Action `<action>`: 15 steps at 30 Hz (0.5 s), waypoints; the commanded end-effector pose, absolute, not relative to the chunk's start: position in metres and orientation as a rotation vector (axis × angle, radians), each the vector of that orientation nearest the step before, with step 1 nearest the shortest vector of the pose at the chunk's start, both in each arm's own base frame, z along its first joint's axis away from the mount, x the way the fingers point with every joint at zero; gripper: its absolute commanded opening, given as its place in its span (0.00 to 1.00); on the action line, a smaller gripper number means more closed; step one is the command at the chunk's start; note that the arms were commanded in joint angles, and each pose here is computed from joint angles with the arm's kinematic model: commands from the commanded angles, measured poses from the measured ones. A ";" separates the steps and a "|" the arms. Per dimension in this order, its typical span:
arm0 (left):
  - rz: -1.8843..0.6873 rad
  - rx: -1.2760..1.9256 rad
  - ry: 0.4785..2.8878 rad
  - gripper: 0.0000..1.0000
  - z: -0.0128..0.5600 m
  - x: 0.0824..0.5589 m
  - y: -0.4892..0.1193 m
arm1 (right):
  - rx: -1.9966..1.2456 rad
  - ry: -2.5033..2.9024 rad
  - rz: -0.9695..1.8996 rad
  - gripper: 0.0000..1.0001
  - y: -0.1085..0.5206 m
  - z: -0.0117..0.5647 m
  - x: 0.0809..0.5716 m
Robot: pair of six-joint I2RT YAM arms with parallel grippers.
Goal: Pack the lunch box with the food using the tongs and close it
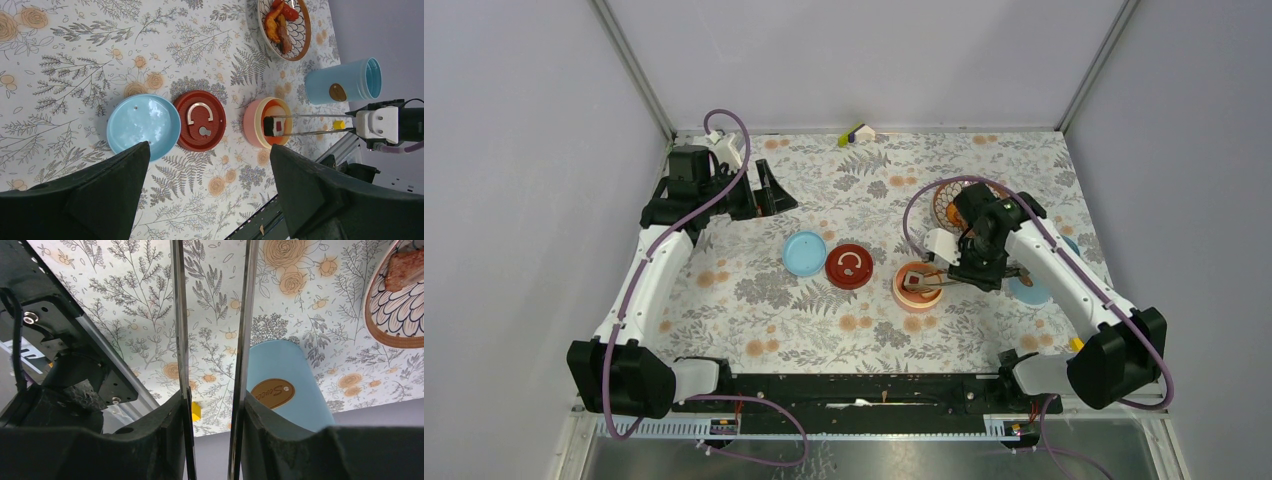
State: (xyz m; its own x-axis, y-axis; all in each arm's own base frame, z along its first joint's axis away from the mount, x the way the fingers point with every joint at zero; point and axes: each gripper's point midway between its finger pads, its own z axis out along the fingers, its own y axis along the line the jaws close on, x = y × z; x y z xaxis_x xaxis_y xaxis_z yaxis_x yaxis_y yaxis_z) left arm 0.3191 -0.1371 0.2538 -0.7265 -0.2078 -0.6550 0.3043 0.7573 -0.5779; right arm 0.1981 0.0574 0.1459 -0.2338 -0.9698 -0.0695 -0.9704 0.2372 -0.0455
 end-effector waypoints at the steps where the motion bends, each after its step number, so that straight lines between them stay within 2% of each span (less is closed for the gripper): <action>1: -0.886 0.108 2.145 0.99 0.268 0.328 -0.137 | -1.942 2.314 -0.070 0.43 0.057 0.149 0.206; 10: -0.889 0.109 2.148 0.99 0.267 0.329 -0.137 | -1.953 2.293 -0.098 0.56 0.061 0.151 0.211; 15: -0.889 0.107 2.152 0.99 0.266 0.330 -0.137 | -1.919 2.281 -0.117 0.53 0.062 0.160 0.216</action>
